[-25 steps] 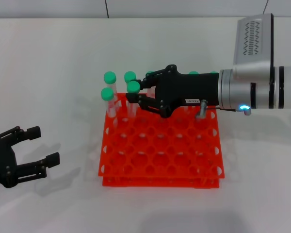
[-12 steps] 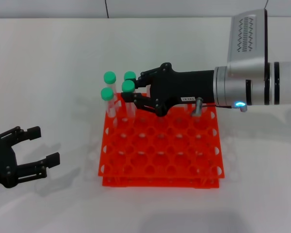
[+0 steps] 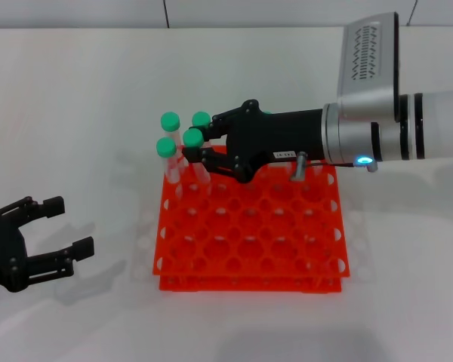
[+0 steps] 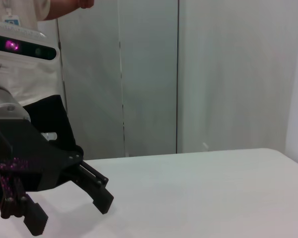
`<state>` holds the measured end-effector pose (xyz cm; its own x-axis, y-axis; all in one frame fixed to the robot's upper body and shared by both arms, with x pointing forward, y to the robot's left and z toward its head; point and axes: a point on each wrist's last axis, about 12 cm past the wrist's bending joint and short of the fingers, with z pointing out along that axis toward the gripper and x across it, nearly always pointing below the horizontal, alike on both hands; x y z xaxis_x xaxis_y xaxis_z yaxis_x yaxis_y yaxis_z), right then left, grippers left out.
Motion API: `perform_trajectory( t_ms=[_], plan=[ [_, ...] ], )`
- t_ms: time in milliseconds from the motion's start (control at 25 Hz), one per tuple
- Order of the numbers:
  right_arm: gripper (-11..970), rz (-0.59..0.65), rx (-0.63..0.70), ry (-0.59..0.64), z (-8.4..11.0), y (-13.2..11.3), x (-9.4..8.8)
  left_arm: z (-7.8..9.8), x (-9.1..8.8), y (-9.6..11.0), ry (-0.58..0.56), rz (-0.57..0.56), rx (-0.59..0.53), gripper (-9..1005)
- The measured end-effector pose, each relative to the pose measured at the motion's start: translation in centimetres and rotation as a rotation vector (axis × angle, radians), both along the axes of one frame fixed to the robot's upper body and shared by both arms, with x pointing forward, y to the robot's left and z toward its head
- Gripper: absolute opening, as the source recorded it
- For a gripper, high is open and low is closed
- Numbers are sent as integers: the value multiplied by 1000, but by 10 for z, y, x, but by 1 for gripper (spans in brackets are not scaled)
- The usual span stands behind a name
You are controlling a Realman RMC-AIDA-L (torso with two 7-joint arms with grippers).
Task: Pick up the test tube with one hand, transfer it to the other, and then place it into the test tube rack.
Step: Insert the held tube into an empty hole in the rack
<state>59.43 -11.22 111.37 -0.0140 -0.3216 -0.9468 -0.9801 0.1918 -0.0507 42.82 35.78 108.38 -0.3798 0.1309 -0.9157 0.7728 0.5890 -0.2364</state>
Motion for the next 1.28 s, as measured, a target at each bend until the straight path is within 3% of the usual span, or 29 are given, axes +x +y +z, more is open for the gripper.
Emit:
perform_trajectory(
  t_ms=[1040, 1280],
  plan=[
    [346, -20, -11, -11, 1, -2, 4, 3, 8, -2, -8, -4, 1, 893],
    [429, -4, 14, -6, 4, -5, 0, 4, 8, -2, -14, -7, -2, 893]
  ],
)
